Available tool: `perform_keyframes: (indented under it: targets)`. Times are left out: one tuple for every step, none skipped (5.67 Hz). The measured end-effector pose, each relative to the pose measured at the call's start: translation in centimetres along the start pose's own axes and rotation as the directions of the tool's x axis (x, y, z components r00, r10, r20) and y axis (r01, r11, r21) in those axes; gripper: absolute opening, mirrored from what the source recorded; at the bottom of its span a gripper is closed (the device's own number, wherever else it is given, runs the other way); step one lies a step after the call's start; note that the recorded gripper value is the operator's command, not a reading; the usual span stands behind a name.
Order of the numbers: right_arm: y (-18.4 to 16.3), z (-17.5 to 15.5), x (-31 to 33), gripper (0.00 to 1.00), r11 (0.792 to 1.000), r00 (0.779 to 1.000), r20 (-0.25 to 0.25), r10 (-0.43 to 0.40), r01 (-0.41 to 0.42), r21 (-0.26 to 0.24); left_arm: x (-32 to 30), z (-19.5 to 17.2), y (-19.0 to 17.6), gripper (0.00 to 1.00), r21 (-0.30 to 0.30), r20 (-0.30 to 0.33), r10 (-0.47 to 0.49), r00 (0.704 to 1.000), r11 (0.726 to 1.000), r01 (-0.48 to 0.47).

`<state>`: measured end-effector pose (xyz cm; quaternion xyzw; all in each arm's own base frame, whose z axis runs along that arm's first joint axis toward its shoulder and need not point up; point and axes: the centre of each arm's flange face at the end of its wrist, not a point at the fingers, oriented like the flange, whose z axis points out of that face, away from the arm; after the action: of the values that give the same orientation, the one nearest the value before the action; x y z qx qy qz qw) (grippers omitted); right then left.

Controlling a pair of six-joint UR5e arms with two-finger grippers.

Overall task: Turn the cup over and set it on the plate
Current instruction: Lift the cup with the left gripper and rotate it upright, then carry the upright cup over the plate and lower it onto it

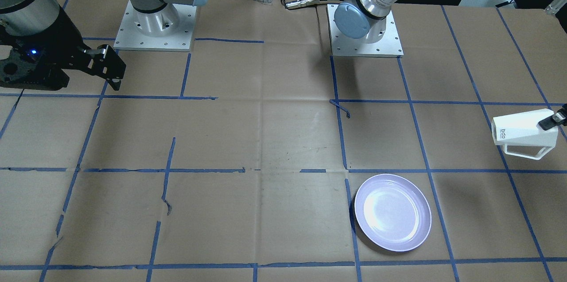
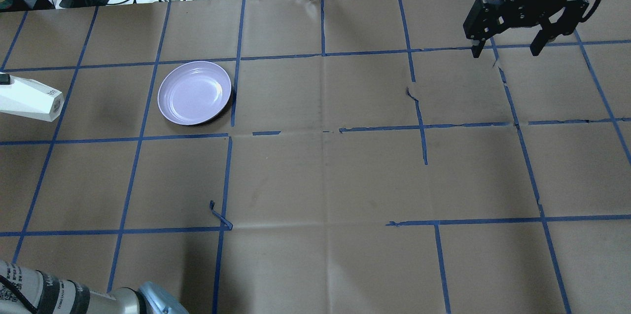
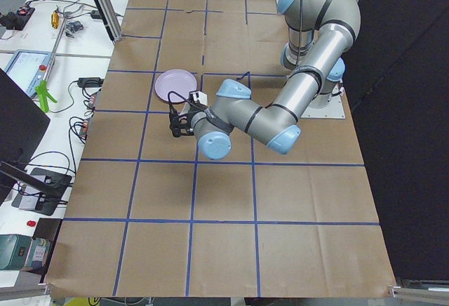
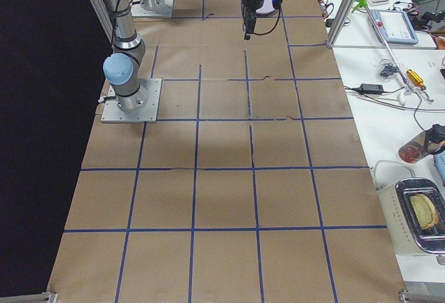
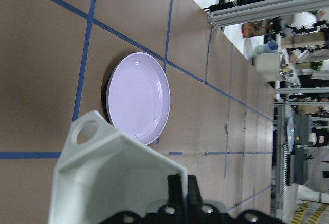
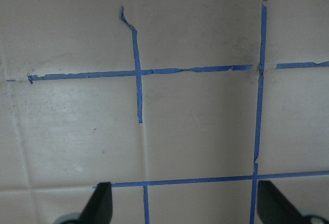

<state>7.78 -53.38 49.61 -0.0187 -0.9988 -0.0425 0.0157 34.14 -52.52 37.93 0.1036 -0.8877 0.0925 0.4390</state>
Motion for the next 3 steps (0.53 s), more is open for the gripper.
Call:
perform_keyframes:
  targets:
    - [0.0,0.0,0.0,1.00,1.000,1.000,0.000,0.000,0.000,0.000,5.1,2.9,-2.0,0.00,-0.050,0.174,0.041,0.984,0.998,-0.033]
    - [0.0,0.0,0.0,1.00,1.000,1.000,0.000,0.000,0.000,0.000,10.5,7.2,-3.7,0.00,-0.096,0.343,0.100,0.934,0.993,-0.071]
    - [0.0,0.0,0.0,1.00,1.000,1.000,0.000,0.000,0.000,0.000,16.0,12.4,-4.8,0.00,-0.138,0.482,0.169,0.860,0.984,-0.116]
